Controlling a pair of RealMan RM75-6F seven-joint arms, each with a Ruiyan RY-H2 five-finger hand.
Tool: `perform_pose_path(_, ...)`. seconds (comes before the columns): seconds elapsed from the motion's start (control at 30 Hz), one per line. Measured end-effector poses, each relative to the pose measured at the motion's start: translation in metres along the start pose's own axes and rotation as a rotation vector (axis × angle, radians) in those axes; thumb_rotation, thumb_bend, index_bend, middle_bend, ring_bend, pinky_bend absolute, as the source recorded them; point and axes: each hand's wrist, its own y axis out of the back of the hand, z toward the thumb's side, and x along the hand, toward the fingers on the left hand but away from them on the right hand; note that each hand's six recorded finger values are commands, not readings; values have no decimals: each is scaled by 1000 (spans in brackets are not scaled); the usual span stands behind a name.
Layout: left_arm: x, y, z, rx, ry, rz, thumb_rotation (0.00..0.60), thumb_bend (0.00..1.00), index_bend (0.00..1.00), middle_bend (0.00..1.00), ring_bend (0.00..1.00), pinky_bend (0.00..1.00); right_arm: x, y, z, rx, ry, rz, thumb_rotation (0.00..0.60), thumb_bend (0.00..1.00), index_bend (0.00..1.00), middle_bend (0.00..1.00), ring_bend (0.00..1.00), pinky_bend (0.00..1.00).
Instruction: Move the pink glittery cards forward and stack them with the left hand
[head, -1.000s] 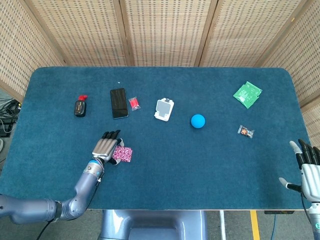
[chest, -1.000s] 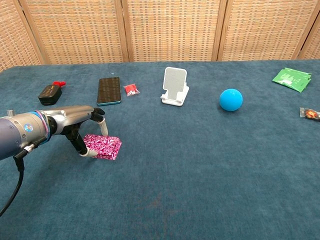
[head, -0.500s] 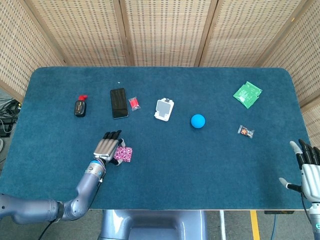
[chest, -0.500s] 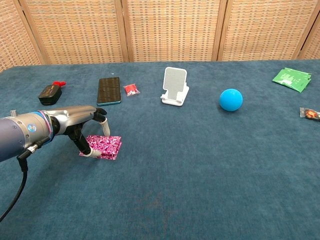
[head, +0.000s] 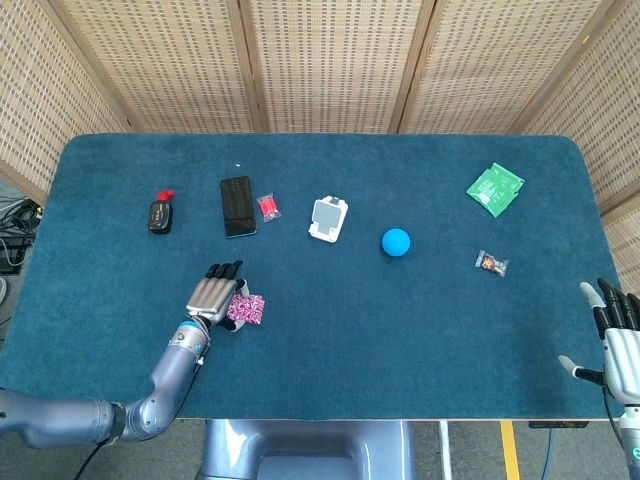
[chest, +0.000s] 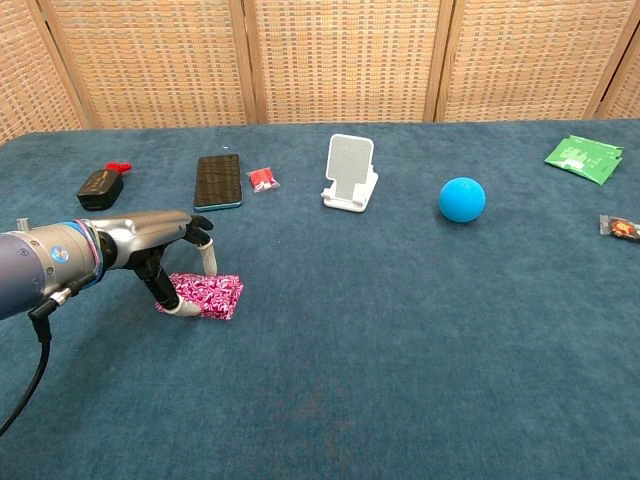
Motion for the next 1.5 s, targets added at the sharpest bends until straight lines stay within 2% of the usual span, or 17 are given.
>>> perform_pose_path(0.57, -2, 4, -3, 1, 8, -1, 600, 239, 337, 0, 0, 0, 1, 1, 1, -3, 6, -2, 600, 0, 0, 0, 0, 0)
perform_pose_path(0.73, -2, 5, -2, -3, 3, 1, 600, 193, 319, 0, 0, 0, 1, 1, 1, -4, 6, -4, 600, 0, 0, 0, 0, 0)
perform_pose_path(0.93, -3, 6, -3, -7, 3, 1, 600, 191, 310, 0, 0, 0, 2, 2, 1, -4, 6, -5, 600, 0, 0, 0, 0, 0)
perform_pose_path(1.07, -4, 11, -2, -33, -5, 20, 600, 190, 248, 0, 0, 0, 2, 2, 1, -4, 7, -5, 600, 0, 0, 0, 0, 0)
perform_pose_path(1.17, -8, 23, -4, -57, -20, 54, 600, 186, 73, 0, 0, 0, 2, 2, 1, -4, 9, -4, 600, 0, 0, 0, 0, 0)
perform_pose_path(1.23, -11, 33, -8, -69, -32, 93, 600, 101, 1, 0, 0, 0, 2, 2, 1, -4, 9, -4, 600, 0, 0, 0, 0, 0)
perform_pose_path(1.33, -20, 52, -18, -79, -50, 169, 600, 0, 0, 0, 0, 0, 3, 2, 2, -5, 13, -7, 600, 0, 0, 0, 0, 0)
perform_pose_path(1.5, -47, 83, -51, -96, -62, 343, 600, 0, 0, 0, 0, 0, 3, 1, 3, 2, 19, -7, 600, 0, 0, 0, 0, 0)
